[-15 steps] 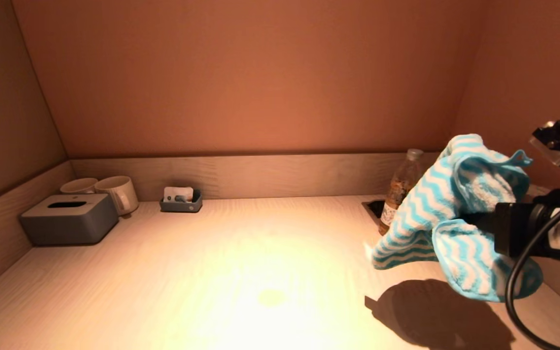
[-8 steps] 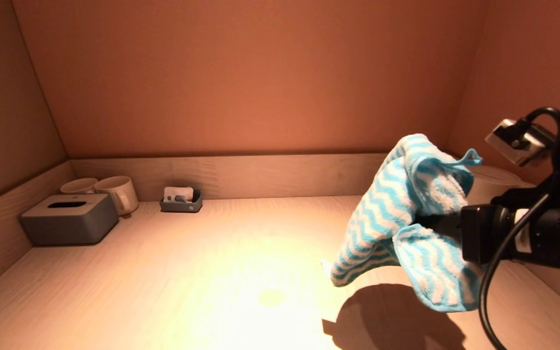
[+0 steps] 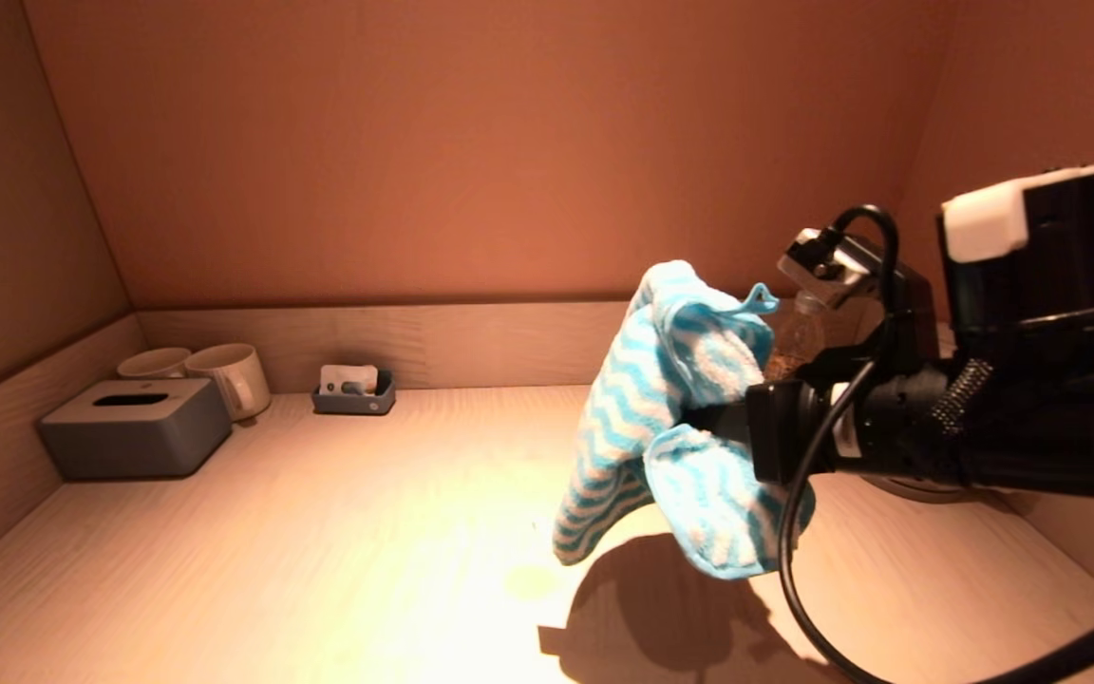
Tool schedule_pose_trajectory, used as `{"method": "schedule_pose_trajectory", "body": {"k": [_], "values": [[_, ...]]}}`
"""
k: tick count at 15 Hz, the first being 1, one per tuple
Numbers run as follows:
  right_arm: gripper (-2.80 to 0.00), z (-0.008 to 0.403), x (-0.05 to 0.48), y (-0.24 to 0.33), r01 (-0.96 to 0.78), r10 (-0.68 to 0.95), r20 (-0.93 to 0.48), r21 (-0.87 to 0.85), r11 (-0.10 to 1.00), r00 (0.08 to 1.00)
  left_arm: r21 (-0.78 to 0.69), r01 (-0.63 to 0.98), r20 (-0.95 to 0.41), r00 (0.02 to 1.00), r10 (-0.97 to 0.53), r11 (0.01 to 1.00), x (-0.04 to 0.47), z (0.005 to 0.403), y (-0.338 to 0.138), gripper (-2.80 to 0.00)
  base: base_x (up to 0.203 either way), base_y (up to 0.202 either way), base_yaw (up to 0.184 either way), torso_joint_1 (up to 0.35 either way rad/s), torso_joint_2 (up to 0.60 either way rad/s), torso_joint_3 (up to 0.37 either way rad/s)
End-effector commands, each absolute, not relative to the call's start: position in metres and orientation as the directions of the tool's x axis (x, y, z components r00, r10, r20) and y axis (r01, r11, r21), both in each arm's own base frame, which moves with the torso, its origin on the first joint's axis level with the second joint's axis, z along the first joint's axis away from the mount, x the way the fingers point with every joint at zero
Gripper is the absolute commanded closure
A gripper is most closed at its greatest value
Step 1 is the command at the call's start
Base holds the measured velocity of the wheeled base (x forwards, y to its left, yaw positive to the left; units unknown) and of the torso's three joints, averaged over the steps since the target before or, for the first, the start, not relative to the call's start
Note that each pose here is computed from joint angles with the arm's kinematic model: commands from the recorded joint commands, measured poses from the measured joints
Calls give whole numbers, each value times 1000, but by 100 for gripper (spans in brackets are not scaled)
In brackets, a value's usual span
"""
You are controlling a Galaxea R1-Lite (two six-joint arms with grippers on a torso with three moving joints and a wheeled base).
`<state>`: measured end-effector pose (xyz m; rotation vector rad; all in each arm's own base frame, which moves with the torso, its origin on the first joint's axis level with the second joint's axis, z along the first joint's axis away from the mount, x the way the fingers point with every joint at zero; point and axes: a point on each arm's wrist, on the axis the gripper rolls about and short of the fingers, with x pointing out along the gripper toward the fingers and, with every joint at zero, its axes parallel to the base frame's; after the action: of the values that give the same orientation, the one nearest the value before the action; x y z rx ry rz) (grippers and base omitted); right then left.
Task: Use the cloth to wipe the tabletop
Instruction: Sweep the stains on the table
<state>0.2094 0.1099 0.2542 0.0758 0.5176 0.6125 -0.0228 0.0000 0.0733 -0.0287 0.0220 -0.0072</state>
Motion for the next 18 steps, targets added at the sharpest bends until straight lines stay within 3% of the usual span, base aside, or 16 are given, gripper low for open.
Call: {"method": "schedule_pose_trajectory", "body": {"k": [1,8,18], "values": [[0,248,224,129,-547,586,-469,233,804,661,-29,7,-21,1000,-8,1000,-23,73,0,0,0,0,0,0,0,0],[0,240,240,158,-476,502,-513,194,858,696,-29,7,-21,1000,-8,1000,-23,73,0,0,0,0,0,0,0,0],[0,245,257,198,-448,460,-573,173,877,678,-29,7,-21,1000,-8,1000,-23,73,0,0,0,0,0,0,0,0]]}}
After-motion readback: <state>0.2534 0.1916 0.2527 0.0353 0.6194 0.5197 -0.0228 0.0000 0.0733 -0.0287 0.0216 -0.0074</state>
